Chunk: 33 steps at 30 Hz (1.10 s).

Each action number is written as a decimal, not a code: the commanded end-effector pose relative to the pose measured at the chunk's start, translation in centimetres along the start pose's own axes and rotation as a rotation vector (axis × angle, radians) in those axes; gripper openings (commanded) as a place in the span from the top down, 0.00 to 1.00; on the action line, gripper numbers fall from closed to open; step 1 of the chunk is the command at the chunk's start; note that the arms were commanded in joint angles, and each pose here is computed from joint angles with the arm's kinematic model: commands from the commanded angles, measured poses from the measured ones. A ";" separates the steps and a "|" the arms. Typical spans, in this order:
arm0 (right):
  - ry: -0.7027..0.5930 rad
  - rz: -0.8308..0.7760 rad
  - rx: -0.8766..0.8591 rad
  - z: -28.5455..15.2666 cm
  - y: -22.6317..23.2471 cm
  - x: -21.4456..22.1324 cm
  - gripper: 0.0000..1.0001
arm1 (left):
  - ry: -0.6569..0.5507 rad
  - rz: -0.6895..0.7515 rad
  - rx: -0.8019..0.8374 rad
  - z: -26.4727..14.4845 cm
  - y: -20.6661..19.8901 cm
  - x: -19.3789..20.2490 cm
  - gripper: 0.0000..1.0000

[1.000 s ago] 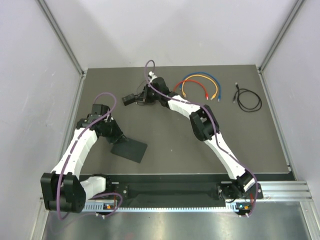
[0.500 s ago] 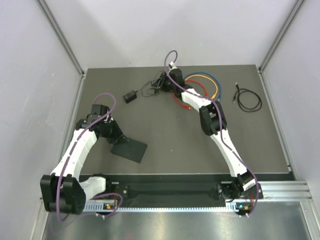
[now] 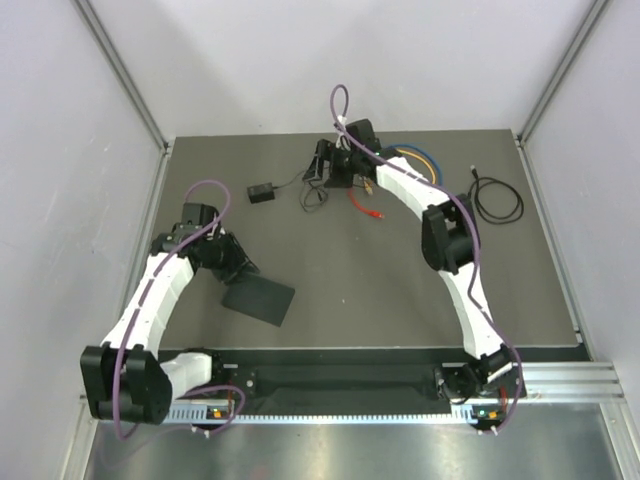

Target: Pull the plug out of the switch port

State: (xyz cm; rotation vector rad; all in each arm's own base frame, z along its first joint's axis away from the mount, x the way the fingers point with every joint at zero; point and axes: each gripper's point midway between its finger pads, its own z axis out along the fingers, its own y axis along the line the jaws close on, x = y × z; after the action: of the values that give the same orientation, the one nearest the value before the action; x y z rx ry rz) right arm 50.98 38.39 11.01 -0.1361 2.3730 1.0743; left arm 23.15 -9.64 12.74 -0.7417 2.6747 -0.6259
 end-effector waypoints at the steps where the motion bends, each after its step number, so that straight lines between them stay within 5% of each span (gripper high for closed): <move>1: 0.026 -0.076 -0.017 -6.4 4.7 -0.6 0.18 | -0.043 0.003 0.065 -1.2 -1.2 0.0 0.63; 6: 0.095 -0.100 0.105 -11.3 4.3 1.8 0.11 | -0.021 -0.073 -0.021 -1.7 0.7 1.4 0.65; 7: 0.109 -0.114 0.153 -11.9 3.6 2.1 0.10 | -0.018 -0.105 -0.042 -1.8 1.0 1.6 0.74; 10: 0.189 -0.159 0.248 -14.2 2.3 3.8 0.09 | -0.005 -0.166 -0.063 -2.2 1.6 2.6 0.77; 18: 0.318 -0.041 0.119 -12.2 2.4 6.7 0.11 | 0.007 -0.231 0.007 -2.5 0.6 3.4 0.74; 21: 0.230 0.025 0.114 -10.5 1.8 6.1 0.23 | 0.018 -0.232 0.007 -2.6 0.7 3.7 0.74; 24: 0.187 0.118 -0.086 -8.1 5.3 5.7 0.44 | 0.028 -0.235 -0.003 -2.6 1.1 4.2 0.74; 25: 0.206 0.133 -0.152 -7.6 6.8 5.9 0.69 | 0.022 -0.232 -0.004 -2.7 1.2 4.2 0.74; 27: 0.187 0.116 -0.266 -5.1 10.1 4.9 0.96 | 0.022 -0.228 -0.011 -2.7 1.4 4.3 0.74; 29: 0.201 0.207 -0.396 -3.4 13.2 4.5 1.00 | 0.023 -0.228 -0.018 -2.8 1.5 4.4 0.74; 30: 0.108 0.127 -0.567 -3.7 17.3 2.3 1.00 | 0.023 -0.227 -0.020 -2.8 1.6 4.4 0.74; 33: 0.019 0.158 -0.700 -3.1 21.3 -1.1 1.00 | 0.023 -0.222 -0.026 -2.7 1.7 4.3 0.74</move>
State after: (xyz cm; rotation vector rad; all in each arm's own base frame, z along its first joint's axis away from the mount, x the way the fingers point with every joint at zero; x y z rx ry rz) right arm 44.08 45.45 14.83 -0.0568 2.4053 1.5938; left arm 18.61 -9.90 13.81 -1.0496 2.6259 -0.6702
